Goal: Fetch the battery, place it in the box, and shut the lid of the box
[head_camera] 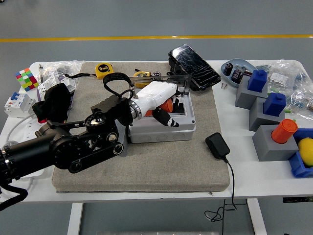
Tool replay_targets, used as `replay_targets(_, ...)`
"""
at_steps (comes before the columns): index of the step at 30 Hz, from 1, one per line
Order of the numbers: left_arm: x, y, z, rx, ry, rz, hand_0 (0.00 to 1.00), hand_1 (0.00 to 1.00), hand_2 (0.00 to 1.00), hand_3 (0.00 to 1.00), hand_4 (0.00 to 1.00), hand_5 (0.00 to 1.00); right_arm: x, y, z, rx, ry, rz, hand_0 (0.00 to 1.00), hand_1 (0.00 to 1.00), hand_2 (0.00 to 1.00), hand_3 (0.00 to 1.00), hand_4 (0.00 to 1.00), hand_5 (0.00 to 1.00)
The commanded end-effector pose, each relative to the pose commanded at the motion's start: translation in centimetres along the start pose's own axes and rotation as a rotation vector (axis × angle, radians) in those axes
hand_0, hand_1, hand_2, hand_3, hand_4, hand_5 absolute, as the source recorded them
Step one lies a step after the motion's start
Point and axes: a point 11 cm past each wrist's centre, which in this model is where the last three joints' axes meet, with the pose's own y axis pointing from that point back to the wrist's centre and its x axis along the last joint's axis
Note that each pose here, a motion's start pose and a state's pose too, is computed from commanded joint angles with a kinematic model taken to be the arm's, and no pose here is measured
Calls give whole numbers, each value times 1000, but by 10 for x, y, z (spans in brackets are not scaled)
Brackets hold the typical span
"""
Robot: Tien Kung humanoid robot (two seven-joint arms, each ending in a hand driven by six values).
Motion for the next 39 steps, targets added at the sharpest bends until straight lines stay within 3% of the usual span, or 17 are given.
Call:
replay_targets(5, -2, 0, 6, -39, -26, 10, 32, 37, 136, 190, 998, 166, 0, 0, 0, 2, 4, -1, 678, 679, 708, 558, 916, 524)
replay_targets(6, -1, 0, 7, -43, -34, 14, 131, 165, 219, 297, 998, 234, 0, 0, -1, 2, 6, -1, 676, 680, 708, 558, 916, 524)
replay_targets(11, 2, 0, 8, -78, -101, 42, 131, 165, 219, 297, 998, 234, -1, 0, -1, 4, 9, -4, 676, 680, 708, 558, 916, 524)
replay_targets(12, 2, 0, 8, -84, -113, 49, 214, 307, 297, 383, 998, 273, -1, 0, -1, 4, 10, -4, 676, 679, 708, 558, 916, 524)
replay_targets(17, 1, 0, 3, -87, -148, 55, 214, 307, 297, 383, 998, 273, -1, 0, -1, 4, 14, -4, 676, 679, 708, 558, 916, 524)
replay_targets(18, 0, 0, 2, -86, -152, 53, 400, 527, 503, 583, 998, 342, -1, 0, -1, 4, 15, -4, 676, 680, 708, 558, 916, 524)
replay_targets(23, -3, 1, -2, -77, -159, 46, 400, 527, 503, 583, 998, 342, -2, 0, 0, 3, 19, -5, 676, 680, 708, 558, 916, 524)
replay_targets(24, -3, 1, -3, -77, -158, 46, 494, 632, 628, 691, 998, 364, -2, 0, 0, 3, 19, -6, 676, 680, 708, 558, 916, 524)
replay_targets(39, 9, 7, -5, -72, -135, 72, 508, 652, 660, 719, 998, 411, -2, 0, 4, -3, 12, -5, 676, 680, 708, 558, 916, 524)
